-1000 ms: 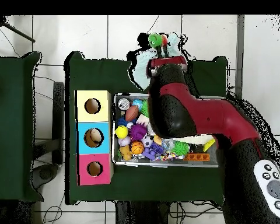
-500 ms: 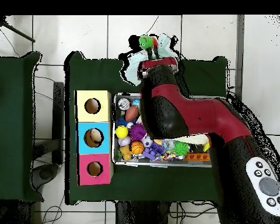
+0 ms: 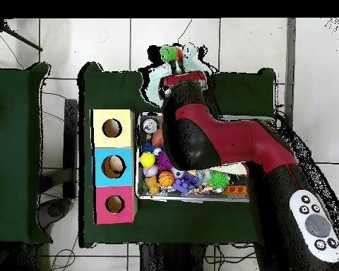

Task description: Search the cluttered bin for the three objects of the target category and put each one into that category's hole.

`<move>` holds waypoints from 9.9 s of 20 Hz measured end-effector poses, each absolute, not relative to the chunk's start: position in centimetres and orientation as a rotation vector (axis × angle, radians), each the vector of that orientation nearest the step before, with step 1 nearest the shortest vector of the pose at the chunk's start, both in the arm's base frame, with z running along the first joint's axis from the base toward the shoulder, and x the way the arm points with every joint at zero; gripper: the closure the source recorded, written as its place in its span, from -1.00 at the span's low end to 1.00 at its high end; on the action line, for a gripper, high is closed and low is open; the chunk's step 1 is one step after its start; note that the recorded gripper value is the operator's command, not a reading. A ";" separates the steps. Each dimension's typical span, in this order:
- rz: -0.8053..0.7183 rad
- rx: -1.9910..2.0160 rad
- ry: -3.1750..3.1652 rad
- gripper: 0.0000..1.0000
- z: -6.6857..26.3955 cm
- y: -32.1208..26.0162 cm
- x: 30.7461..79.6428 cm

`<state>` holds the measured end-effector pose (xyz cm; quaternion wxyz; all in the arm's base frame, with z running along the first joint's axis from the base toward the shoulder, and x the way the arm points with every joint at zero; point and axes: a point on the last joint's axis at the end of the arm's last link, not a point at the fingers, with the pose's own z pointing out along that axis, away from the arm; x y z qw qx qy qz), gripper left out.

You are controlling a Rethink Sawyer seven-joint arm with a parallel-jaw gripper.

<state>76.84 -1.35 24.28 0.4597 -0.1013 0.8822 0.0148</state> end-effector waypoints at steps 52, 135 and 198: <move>0.077 -0.127 3.020 1.00 13.4 -2.0 71.1; 0.051 -0.203 2.986 1.00 20.0 3.2 69.5; 0.135 -0.120 2.952 1.00 10.6 2.7 58.6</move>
